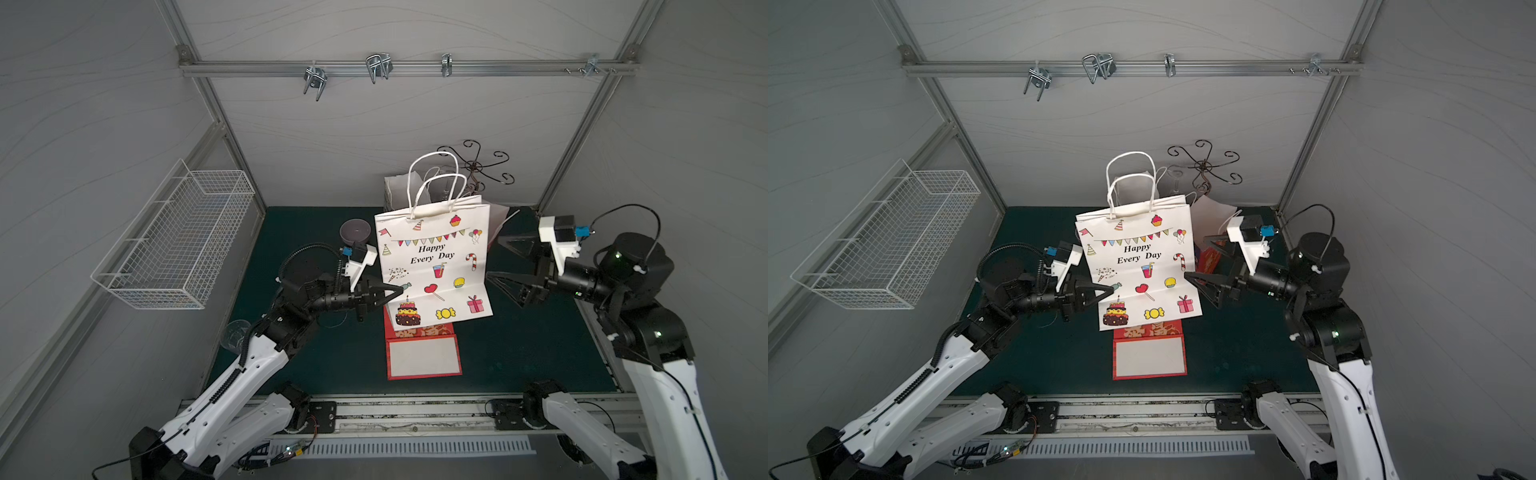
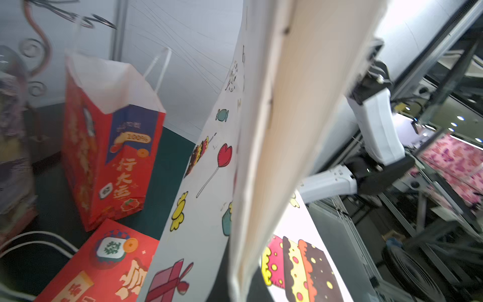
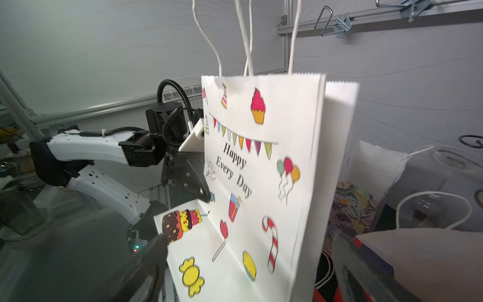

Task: Put away the paper bag
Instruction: Press the paper bag.

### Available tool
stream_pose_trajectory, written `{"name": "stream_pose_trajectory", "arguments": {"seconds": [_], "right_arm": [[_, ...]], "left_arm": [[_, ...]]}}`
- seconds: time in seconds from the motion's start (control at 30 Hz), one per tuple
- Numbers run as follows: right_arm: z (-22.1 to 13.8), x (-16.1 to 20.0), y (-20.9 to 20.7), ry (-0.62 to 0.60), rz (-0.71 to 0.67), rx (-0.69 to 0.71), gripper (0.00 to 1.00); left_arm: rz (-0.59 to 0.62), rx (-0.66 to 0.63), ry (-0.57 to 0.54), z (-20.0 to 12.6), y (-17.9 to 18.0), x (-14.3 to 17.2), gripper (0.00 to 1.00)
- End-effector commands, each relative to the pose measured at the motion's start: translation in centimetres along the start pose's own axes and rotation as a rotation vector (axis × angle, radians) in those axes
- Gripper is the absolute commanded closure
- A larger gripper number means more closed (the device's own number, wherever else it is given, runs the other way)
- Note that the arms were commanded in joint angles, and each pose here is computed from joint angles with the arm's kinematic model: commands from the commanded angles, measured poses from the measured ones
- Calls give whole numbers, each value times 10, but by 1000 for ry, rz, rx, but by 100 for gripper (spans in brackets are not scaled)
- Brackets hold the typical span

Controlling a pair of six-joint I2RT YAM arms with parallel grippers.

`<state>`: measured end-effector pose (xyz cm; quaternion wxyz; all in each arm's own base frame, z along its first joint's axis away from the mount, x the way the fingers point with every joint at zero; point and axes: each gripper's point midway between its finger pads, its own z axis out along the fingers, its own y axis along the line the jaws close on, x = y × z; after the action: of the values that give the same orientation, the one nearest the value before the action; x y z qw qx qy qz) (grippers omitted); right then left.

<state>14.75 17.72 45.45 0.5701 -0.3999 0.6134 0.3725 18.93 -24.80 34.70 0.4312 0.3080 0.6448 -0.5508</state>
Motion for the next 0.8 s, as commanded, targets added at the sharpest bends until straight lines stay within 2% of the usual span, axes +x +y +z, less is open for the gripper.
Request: {"name": "stream_pose_trajectory", "arguments": {"seconds": [0.0,0.17,0.27,0.5,0.77], "right_arm": [[-19,46,-10,129,-94,171,1],[-21,97,3,222,-124,119,1],[-12,106,11,211,-109,28,1],[8,76,29,90,-46,-230,1],[16,47,44,24,-35,-410,3]], "left_arm": [[-32,-23,-139,-14,0,-27,100],[-40,40,-178,-20,-20,-38,100],[-26,125,-195,-24,-41,-48,100],[-32,286,-111,-22,-71,-41,100],[-40,382,-4,-7,-85,-25,100]]}}
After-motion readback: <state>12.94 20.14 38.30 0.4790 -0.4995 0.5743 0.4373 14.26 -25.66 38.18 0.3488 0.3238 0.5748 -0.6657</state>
